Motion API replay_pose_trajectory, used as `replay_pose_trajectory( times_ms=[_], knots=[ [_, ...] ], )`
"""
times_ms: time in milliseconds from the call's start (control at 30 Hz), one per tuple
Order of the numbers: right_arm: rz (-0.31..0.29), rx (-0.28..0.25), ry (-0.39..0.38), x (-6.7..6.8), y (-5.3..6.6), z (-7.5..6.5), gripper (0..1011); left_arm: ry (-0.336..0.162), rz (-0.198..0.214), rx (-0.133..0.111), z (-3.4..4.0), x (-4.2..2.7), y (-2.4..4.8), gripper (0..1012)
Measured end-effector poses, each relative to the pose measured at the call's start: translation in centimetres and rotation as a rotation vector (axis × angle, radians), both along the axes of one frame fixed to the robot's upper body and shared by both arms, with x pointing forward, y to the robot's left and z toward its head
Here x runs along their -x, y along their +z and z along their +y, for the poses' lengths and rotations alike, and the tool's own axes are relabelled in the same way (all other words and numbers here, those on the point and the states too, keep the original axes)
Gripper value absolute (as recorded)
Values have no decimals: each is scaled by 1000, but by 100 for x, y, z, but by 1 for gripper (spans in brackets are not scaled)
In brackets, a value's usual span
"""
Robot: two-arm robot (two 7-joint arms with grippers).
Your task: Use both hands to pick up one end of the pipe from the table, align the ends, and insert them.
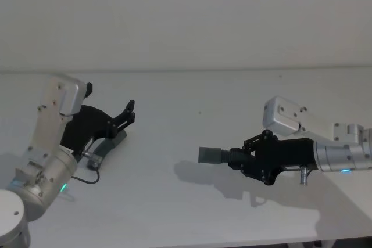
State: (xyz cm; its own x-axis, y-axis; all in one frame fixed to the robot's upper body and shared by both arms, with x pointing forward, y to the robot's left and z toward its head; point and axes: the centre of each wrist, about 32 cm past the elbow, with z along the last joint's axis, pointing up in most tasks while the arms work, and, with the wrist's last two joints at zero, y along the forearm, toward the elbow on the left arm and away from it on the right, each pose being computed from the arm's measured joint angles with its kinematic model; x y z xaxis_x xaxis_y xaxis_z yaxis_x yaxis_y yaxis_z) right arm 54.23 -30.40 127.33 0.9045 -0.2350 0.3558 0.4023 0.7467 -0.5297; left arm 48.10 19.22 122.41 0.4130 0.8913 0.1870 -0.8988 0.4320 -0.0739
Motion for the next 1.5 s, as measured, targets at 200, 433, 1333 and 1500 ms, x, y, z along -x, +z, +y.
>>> replay_pose_trajectory(
  times_ms=[200, 433, 1333, 1500],
  knots=[
    [0, -2, 0, 5, -1, -3, 213, 23, 63, 42, -149, 154, 191, 1001],
    [0, -4, -1, 7, 0, -5, 213, 35, 123, 55, -243, 293, 369, 1002],
    [1, -5, -2, 10, -2, -9, 213, -51, 289, -48, 122, 225, 697, 1002],
    [1, -5, -2, 10, -2, -9, 213, -82, 307, -47, 207, 135, 662, 1002]
  ],
)
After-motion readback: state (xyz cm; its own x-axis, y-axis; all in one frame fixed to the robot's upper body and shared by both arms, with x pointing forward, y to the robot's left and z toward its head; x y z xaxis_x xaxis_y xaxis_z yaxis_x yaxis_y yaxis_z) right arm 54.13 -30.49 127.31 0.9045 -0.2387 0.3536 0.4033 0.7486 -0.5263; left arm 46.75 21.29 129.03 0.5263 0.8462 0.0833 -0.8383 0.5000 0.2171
